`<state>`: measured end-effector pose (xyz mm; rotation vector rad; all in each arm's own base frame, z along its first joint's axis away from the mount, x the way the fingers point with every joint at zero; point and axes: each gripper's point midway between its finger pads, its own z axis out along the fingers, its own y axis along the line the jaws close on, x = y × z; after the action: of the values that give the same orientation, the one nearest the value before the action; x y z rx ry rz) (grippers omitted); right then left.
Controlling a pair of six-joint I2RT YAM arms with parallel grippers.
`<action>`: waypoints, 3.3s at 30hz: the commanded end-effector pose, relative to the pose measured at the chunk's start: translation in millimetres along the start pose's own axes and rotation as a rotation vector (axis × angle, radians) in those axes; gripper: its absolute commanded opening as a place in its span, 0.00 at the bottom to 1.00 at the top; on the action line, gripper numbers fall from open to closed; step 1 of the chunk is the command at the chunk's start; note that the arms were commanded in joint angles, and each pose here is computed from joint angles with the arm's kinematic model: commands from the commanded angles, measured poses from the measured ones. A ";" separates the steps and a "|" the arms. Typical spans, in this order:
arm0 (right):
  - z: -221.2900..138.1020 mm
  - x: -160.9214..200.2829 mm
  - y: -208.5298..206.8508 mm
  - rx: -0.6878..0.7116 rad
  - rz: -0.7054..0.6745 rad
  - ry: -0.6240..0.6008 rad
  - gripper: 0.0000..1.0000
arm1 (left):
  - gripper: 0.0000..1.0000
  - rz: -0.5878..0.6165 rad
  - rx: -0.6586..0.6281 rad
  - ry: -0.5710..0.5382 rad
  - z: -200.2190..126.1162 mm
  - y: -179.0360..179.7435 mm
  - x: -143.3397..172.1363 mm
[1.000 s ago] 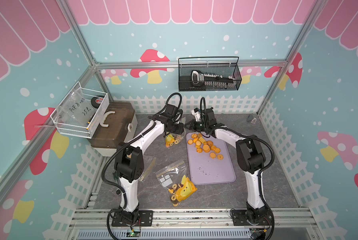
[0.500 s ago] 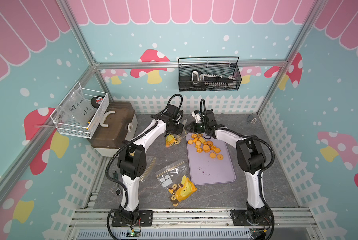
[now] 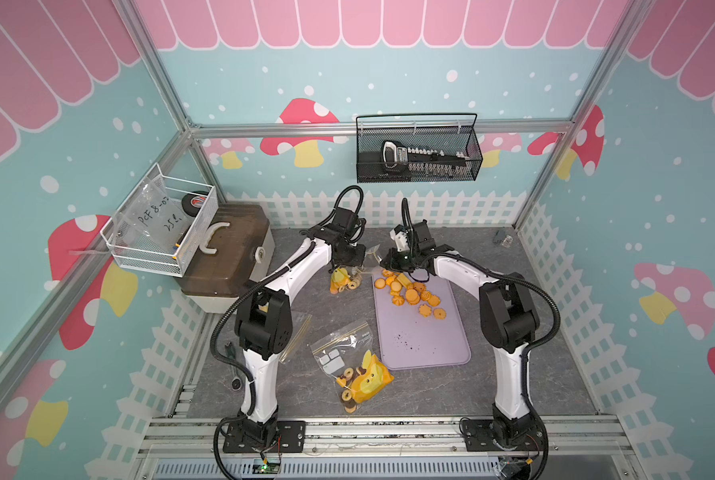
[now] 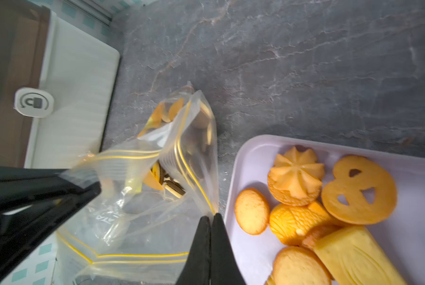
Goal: Pour cookies out of the ziploc bag
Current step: Open the ziploc bag at the center of the board.
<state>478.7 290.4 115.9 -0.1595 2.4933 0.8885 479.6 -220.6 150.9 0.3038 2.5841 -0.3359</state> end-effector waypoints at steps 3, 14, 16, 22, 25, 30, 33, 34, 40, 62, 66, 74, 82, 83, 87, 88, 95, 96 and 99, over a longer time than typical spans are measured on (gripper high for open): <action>-19.5 -4.2 -14.1 0.068 -0.043 -0.009 0.00 | 0.00 -0.018 0.019 -0.041 -9.2 -5.5 -11.2; -60.6 -5.2 34.0 -0.123 -0.330 -0.057 0.69 | 0.00 0.001 0.028 -0.033 -9.1 -8.2 -11.5; -76.5 -4.3 52.8 -0.197 -0.411 -0.093 0.77 | 0.00 0.004 0.030 -0.031 -9.5 -8.6 -11.8; -76.5 13.3 82.5 -0.359 -0.580 -0.104 0.83 | 0.00 0.012 0.033 -0.026 -9.7 -9.5 -12.1; -70.3 17.6 99.1 -0.428 -0.624 -0.117 0.84 | 0.00 0.010 0.044 -0.027 -10.4 -11.0 -13.6; -47.4 15.5 104.7 -0.444 -0.631 -0.100 0.82 | 0.00 0.011 0.059 -0.023 -9.3 -13.6 -13.8; -35.7 15.5 104.4 -0.454 -0.619 -0.082 0.80 | 0.00 0.007 0.061 -0.025 -9.8 -12.8 -14.6; -33.5 16.1 104.0 -0.453 -0.619 -0.080 0.79 | 0.00 0.007 0.062 -0.027 -10.2 -12.5 -15.5; -19.5 24.5 97.9 -0.423 -0.617 -0.059 0.76 | 0.00 -0.006 0.078 -0.027 -9.6 -12.4 -17.6; 12.3 28.4 91.6 -0.380 -0.578 -0.015 0.34 | 0.00 -0.020 0.101 -0.019 -6.5 -14.3 -17.4; 11.7 30.4 91.5 -0.386 -0.570 -0.004 0.14 | 0.00 -0.025 0.105 -0.018 -5.8 -13.6 -18.0; 10.3 32.2 90.5 -0.381 -0.529 0.012 0.02 | 0.16 -0.044 0.128 -0.023 -6.9 -13.9 -20.0; 3.2 16.2 95.3 -0.393 -0.447 0.001 0.01 | 0.99 -0.098 0.113 -0.133 -41.5 3.9 -22.8; 1.9 13.1 97.6 -0.392 -0.439 -0.001 0.01 | 0.99 -0.124 0.099 -0.161 -50.1 13.5 -22.8; -9.2 -6.0 111.1 -0.392 -0.400 -0.015 0.01 | 0.99 -0.219 0.004 -0.214 -69.7 56.3 -3.1; -12.0 -10.9 114.4 -0.390 -0.392 -0.023 0.01 | 0.99 -0.242 -0.024 -0.199 -66.8 65.8 8.7; -23.7 -47.1 137.3 -0.408 -0.262 -0.061 0.01 | 0.99 -0.317 -0.074 -0.267 -47.9 84.7 71.4; -23.3 -50.2 139.5 -0.412 -0.247 -0.063 0.01 | 0.99 -0.305 -0.050 -0.307 -46.0 81.4 73.9; -22.9 -55.6 141.2 -0.405 -0.219 -0.061 0.01 | 0.99 -0.244 -0.009 -0.374 -44.3 71.2 74.3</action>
<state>475.3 383.0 242.8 -0.5957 2.1047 1.2330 392.1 -118.4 102.2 -0.0949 2.4648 -0.3653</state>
